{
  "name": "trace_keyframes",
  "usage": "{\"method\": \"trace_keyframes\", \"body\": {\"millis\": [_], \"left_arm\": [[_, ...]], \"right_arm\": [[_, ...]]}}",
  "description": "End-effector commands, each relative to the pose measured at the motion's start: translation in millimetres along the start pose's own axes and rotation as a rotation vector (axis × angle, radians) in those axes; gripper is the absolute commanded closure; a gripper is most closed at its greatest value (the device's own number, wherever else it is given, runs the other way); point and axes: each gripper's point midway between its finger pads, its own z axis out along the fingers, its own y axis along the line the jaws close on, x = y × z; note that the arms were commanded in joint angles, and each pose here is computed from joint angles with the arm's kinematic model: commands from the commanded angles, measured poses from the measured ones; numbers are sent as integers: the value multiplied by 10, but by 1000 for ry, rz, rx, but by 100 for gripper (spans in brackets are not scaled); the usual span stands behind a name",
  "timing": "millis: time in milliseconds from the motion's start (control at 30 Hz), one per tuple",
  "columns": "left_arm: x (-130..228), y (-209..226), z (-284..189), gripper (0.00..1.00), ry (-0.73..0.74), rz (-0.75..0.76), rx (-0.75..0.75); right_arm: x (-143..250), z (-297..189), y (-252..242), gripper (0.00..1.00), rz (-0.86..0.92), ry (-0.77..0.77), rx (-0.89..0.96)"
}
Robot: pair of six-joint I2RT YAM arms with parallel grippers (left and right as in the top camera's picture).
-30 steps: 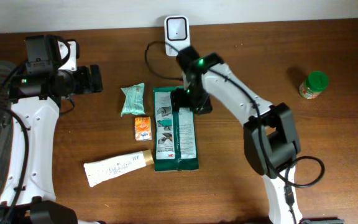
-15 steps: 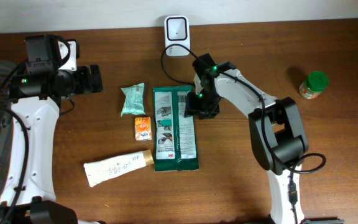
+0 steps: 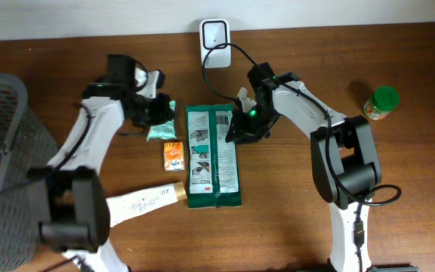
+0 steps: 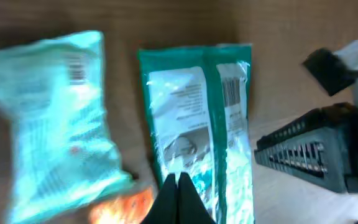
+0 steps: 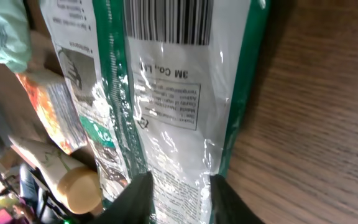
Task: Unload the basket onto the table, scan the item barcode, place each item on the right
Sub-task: 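Reach the right gripper to the wipes pack and grasp its edge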
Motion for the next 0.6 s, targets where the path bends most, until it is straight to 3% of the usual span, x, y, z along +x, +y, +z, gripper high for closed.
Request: {"method": "trace_keyframes", "body": {"millis": [0,167,300,500,567], "left_arm": [[223,-104,461,100,116,-48,95],[483,-127,841,100,223,-62,93],[606,146,937,100,245,-131,-67],[747,263,1023,100,251,-149,-99],[753,266,1031,100,251,-142,-111]], "right_arm": [[18,-10,-52,74,0,-7,1],[4,7,-73,73,-4,-14,7],[42,15,-82,72,5,0,6],[249,183,-376,51,107,45,11],[339,336,-310,50,114,59,-95]]}}
